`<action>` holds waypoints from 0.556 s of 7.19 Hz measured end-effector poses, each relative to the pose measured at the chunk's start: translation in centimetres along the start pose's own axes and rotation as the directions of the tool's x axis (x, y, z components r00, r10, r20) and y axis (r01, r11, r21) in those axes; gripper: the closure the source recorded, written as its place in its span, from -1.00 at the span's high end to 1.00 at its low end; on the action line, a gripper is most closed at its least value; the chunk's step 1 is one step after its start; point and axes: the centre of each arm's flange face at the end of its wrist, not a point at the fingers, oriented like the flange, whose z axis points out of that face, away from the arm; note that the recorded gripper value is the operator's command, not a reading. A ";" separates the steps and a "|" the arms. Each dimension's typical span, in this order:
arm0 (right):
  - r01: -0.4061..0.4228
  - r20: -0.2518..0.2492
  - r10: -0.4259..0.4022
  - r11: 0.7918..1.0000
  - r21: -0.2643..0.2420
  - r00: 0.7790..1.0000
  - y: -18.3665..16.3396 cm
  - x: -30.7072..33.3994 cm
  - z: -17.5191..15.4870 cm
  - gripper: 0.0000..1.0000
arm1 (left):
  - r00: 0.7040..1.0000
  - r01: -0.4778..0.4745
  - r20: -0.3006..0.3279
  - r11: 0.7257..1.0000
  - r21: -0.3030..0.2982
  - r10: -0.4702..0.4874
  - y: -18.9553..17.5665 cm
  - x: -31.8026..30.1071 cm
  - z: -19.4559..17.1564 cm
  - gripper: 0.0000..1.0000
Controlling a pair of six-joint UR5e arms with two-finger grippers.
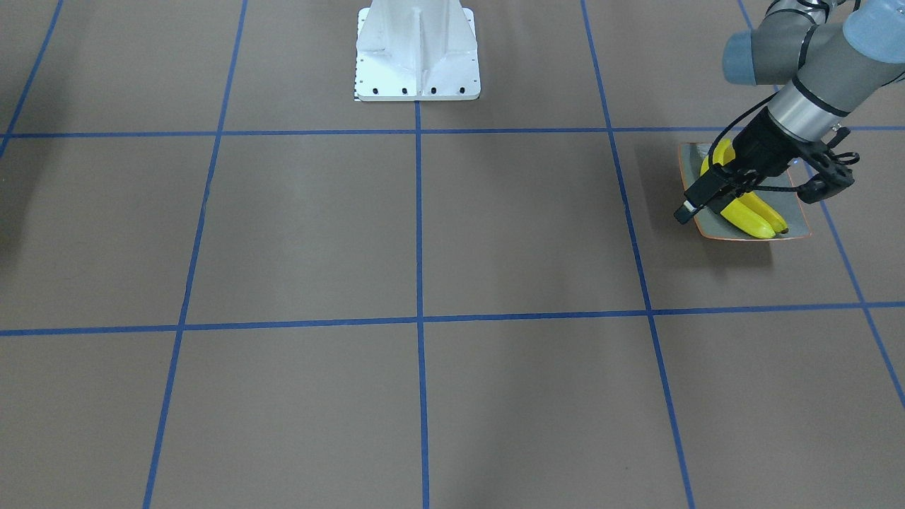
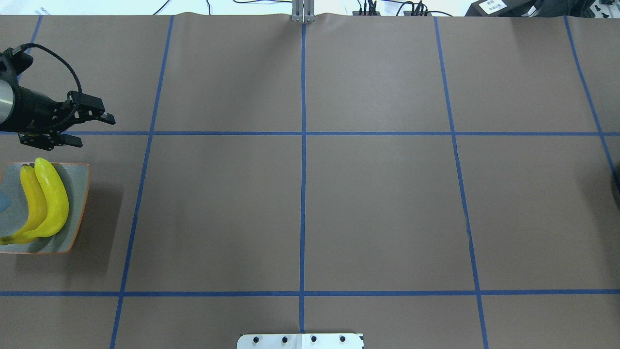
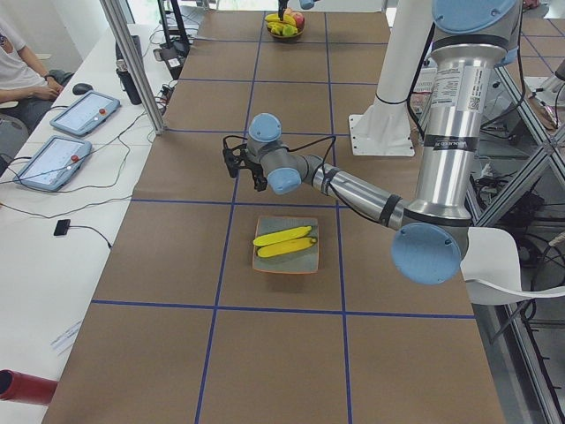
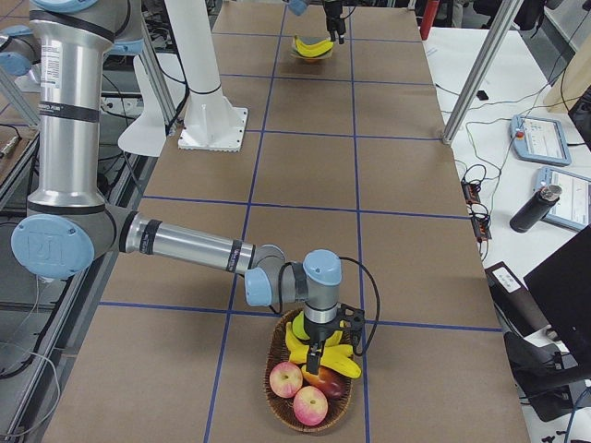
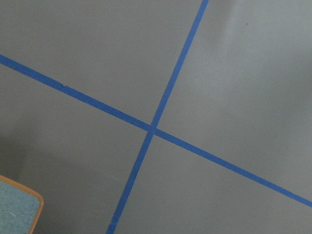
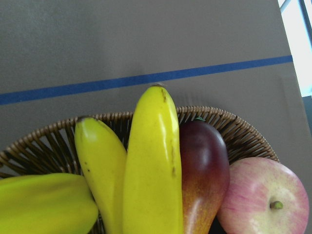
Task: Transfer all bananas from basket to plate
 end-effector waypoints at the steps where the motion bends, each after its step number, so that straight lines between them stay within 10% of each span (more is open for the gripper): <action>1: -0.007 0.003 0.007 1.000 -0.006 1.000 -0.5 -0.4 -0.3 0.93 | 1.000 0.002 -0.009 1.000 0.001 -0.002 0.3 0.3 -0.4 0.99; 4: -0.069 0.012 0.069 0.998 -0.017 0.998 -0.8 -0.7 -0.2 0.86 | 0.999 0.033 -0.041 0.999 0.004 -0.032 1.2 1.5 -2.0 0.99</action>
